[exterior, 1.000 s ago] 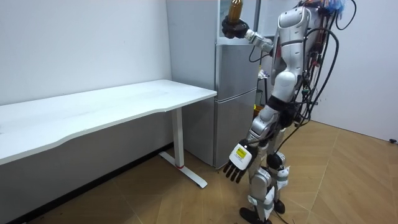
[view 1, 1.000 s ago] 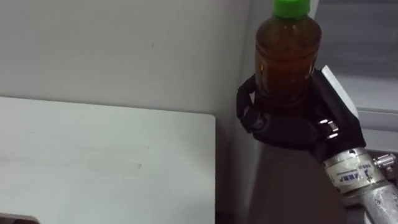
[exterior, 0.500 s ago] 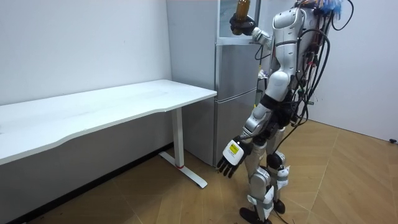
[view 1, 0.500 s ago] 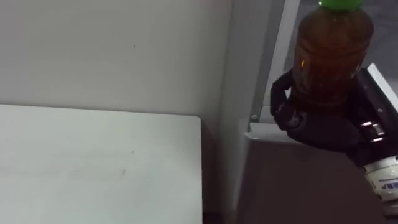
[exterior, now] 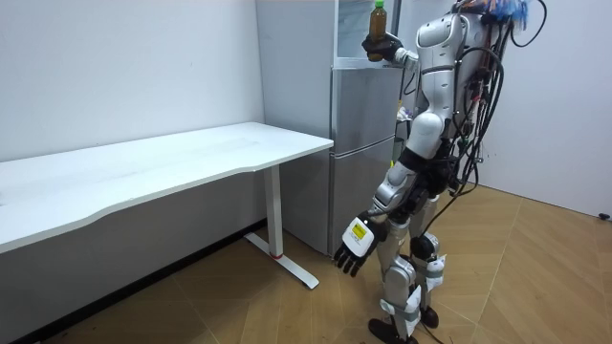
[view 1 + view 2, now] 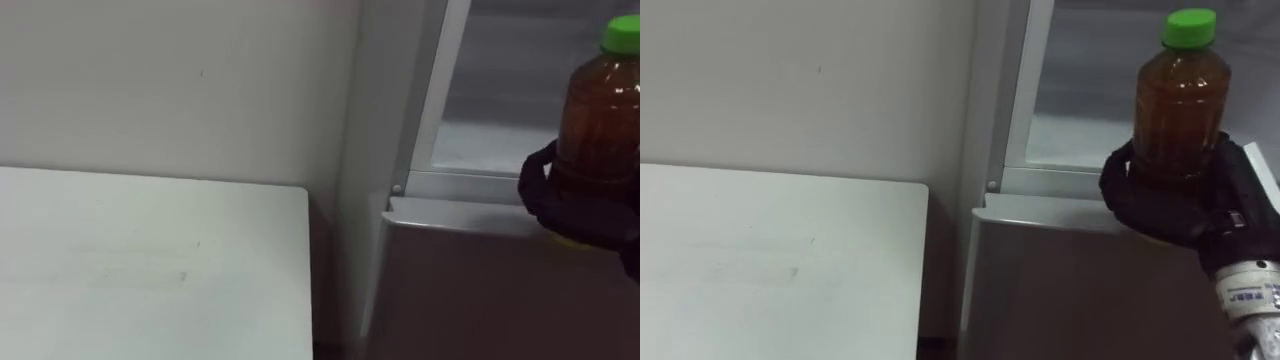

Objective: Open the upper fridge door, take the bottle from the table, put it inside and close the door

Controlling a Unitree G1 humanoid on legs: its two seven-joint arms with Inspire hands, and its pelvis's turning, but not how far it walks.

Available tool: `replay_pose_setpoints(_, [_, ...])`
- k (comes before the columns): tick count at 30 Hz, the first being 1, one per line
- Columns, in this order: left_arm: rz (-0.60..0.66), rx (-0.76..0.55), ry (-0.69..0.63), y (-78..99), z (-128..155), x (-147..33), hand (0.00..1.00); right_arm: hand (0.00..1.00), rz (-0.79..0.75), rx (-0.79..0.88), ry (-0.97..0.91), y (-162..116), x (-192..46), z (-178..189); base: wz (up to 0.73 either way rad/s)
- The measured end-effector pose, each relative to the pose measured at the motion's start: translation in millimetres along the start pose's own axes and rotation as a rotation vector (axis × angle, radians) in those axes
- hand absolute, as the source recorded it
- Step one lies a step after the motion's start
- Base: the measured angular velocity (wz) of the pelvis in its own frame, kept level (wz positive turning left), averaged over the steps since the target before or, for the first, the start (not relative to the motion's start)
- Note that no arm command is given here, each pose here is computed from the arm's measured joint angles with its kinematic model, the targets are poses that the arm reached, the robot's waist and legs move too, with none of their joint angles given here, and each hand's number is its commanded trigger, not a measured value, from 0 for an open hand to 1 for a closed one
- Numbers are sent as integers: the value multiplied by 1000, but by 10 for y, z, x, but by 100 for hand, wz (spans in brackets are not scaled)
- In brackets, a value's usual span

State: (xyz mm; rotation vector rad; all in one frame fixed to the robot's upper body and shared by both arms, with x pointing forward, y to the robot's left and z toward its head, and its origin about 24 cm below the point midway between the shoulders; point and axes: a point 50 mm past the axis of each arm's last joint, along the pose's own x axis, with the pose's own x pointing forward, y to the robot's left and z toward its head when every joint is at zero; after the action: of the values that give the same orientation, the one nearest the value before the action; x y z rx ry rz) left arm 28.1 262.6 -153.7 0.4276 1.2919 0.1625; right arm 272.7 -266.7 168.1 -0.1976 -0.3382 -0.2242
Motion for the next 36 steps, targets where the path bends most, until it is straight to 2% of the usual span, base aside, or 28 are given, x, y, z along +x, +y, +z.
replay_pose_setpoints(8, [3, -58, 41, 50, -109, -15, 0, 100, -48, 83, 58, -83, 119, -97, 1])
replay_pose_setpoints(14, [12, -77, 79, 62, -245, -49, 0, 100, -184, 99, 134, -276, 337, -206, 14])
replay_pose_setpoints(22, [19, -75, 120, 74, -368, -82, 0, 100, -249, 57, 123, -391, 381, -138, 2])
replay_pose_setpoints(32, [29, -79, 188, 106, -642, -175, 0, 100, -316, 105, 65, -442, 548, 65, 4])
replay_pose_setpoints(36, [32, -74, 179, 150, -632, -174, 0, 100, -344, 80, 90, -529, 604, 43, 9])
